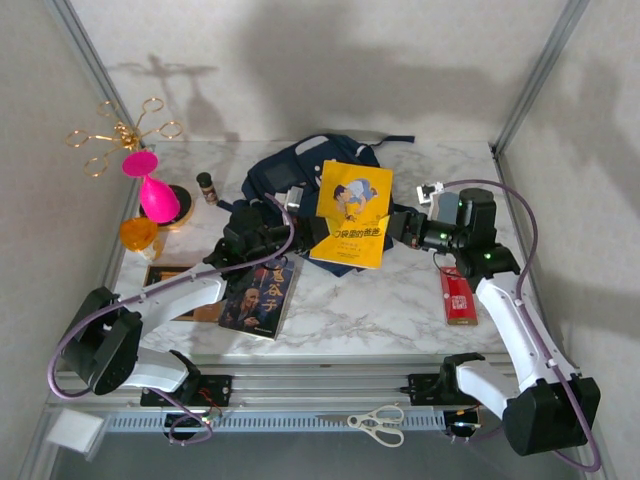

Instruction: Pack the student bag

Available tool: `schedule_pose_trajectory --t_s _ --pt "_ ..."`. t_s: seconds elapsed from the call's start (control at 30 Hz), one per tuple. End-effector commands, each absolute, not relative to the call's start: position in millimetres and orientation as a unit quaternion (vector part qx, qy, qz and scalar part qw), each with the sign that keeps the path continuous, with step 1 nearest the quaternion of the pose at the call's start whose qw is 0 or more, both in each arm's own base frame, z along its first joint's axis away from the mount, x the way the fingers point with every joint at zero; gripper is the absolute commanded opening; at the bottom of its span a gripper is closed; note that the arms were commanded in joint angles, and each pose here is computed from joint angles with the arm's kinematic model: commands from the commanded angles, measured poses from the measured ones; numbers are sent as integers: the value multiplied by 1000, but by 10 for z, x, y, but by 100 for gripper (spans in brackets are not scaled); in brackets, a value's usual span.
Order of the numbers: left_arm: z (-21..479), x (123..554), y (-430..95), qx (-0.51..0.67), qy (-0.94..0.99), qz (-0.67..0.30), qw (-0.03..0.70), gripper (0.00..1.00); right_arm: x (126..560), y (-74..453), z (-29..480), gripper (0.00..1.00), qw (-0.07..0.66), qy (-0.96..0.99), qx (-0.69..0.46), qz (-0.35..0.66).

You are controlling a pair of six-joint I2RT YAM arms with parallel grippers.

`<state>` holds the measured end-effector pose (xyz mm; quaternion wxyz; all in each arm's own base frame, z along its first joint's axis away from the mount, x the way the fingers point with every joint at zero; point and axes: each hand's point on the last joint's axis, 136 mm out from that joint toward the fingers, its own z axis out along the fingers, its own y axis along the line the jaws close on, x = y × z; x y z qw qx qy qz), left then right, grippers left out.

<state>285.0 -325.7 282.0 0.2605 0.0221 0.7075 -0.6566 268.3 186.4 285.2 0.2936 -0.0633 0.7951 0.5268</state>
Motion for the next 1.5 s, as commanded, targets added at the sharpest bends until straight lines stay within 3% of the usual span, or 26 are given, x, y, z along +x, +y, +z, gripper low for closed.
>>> schedule_pose_trajectory --t_s 0.0,0.13,0.17,0.5,0.57,1.0,1.03,1.1,1.2,1.3,1.47 --pt "3179 2821 -3288 45 667 -688 283 0 2682 1849 2931 50 315 787 -78 524" --pt "3316 2874 -3267 22 643 -709 289 0 2679 1732 2860 93 302 793 -44 528" --pt "3347 2877 -3268 17 635 -717 288 0 2662 1731 2854 98 294 789 -38 538" --pt "3399 2939 -3508 4 613 -740 277 0 2418 1899 3252 99 267 716 -81 640" --pt "3293 3004 -3503 -4 635 -717 288 0 2409 1891 3312 91 277 713 -83 639" --pt "3012 3051 -3564 20 704 -642 304 1 2630 1817 3055 10 294 752 -49 588" --pt "3016 3057 -3573 30 709 -635 306 8 2648 1802 3046 7 297 756 -46 581" --pt "2992 3101 -3564 57 732 -597 322 31 2705 1739 3021 4 306 768 -34 562" --pt "2729 3230 -3416 97 804 -471 351 47 2801 1571 2990 2 319 785 -2 530" --pt "2470 3338 -3234 147 848 -355 365 52 2951 1298 2879 2 337 813 54 472" --pt "2080 3344 -3239 240 870 -278 330 53 3094 918 2671 1 347 835 126 409"
